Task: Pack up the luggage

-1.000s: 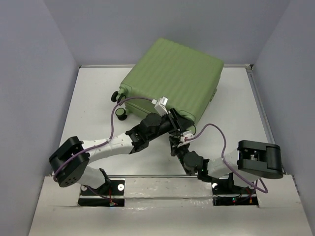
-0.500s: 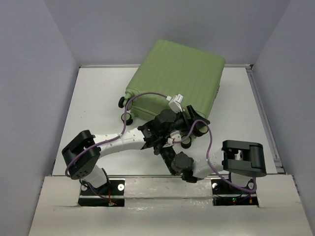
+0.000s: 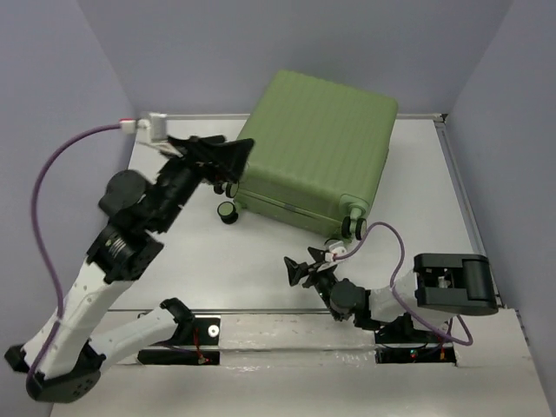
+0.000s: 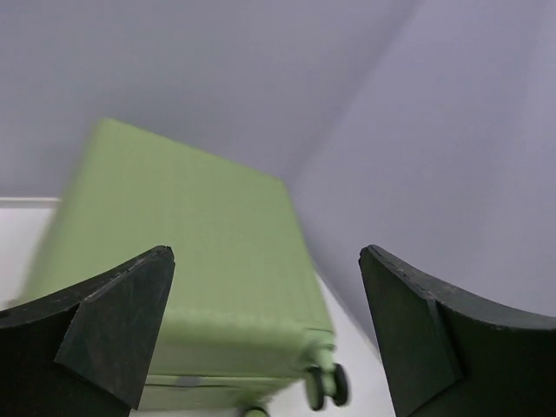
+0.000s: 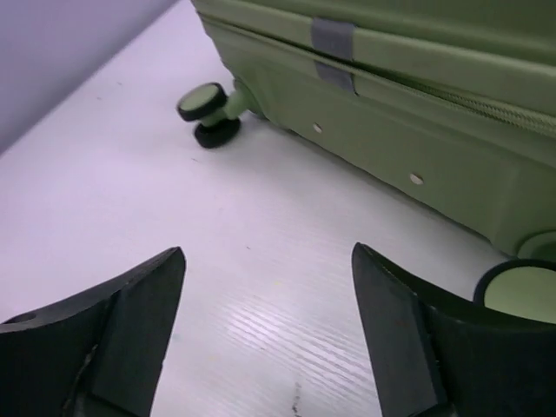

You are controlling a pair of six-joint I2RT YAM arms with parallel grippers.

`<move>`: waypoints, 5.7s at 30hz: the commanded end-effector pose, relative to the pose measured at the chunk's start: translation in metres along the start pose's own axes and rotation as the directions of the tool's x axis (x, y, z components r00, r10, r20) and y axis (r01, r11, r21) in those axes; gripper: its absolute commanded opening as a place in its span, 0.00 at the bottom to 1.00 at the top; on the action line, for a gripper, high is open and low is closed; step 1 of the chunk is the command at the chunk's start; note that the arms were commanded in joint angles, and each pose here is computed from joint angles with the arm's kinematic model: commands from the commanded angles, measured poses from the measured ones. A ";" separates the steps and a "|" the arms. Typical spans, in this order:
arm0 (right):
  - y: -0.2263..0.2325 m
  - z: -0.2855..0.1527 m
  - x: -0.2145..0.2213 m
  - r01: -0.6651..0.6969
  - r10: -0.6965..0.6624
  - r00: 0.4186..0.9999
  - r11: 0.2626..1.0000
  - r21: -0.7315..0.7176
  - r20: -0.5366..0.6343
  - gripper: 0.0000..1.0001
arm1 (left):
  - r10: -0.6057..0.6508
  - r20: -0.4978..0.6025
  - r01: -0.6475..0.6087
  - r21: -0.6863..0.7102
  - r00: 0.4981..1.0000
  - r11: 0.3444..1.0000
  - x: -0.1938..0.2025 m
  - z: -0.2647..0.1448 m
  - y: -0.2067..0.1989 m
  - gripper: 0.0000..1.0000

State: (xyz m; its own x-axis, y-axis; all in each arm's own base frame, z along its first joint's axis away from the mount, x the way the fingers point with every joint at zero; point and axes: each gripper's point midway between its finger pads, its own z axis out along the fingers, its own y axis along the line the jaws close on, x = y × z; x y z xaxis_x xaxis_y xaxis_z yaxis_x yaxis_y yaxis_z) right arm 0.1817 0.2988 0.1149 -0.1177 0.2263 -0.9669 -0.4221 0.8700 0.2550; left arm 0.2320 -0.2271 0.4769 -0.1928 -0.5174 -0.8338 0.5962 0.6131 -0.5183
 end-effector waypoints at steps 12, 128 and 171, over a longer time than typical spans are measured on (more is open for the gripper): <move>0.044 -0.024 -0.119 -0.089 0.091 0.965 0.996 0.019 -0.247 1.00 | 0.137 -0.474 -0.368 -0.440 0.870 0.819 0.118 -0.045 0.215 0.99; -0.163 0.107 -0.145 -0.149 0.159 0.929 0.987 -0.055 0.335 0.07 | -0.335 -0.193 0.336 -0.029 0.922 0.942 0.146 -0.079 0.083 0.06; 0.154 0.035 -0.044 -0.426 0.486 0.874 0.773 -0.470 0.007 0.46 | -0.518 -0.144 0.535 0.135 0.843 0.834 0.118 -0.046 0.042 0.06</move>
State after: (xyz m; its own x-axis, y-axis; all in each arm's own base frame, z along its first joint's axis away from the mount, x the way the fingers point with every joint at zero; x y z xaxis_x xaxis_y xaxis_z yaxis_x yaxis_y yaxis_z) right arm 0.1991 0.4646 0.1205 -0.2960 0.4078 -0.8637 -0.6012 0.6231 0.5003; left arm 0.2094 -0.2280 0.2225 -0.7210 -0.5909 -0.3620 0.0998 0.4284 -0.8981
